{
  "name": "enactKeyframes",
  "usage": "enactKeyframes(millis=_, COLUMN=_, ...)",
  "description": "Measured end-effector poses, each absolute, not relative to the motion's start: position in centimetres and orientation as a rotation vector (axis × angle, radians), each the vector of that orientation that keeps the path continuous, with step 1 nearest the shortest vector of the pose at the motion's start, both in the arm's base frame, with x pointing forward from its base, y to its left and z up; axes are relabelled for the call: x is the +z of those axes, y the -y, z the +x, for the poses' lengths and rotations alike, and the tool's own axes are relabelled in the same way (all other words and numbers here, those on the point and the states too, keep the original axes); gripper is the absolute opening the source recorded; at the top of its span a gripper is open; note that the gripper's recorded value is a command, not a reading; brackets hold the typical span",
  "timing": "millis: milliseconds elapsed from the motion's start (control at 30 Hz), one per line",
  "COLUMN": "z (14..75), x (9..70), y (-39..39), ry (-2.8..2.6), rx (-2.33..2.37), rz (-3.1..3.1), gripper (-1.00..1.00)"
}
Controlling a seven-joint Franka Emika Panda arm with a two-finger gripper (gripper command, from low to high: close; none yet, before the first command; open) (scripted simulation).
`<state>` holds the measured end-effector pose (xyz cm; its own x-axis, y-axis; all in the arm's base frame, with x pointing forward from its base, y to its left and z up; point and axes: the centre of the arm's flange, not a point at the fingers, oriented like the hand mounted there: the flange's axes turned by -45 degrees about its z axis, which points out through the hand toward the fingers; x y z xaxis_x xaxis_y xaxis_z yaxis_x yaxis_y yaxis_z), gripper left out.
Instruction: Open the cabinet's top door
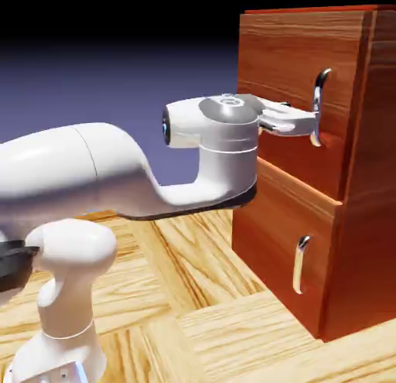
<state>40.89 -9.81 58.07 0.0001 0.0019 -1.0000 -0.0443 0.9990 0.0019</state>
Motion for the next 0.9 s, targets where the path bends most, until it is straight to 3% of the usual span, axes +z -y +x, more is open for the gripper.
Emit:
enactKeyframes(millis=67, z=42.9, x=58.1, y=9.7, ry=-1.570, rx=0.036, rz=-0.034, gripper=0.00)
enactKeyframes(millis=100, z=43.9, x=58.0, y=9.6, ry=-1.571, rx=0.034, rz=-0.034, gripper=-1.00)
enactKeyframes(millis=900, z=26.3, x=58.0, y=-1.0, ry=-1.543, rx=-0.345, rz=0.345, gripper=-1.00)
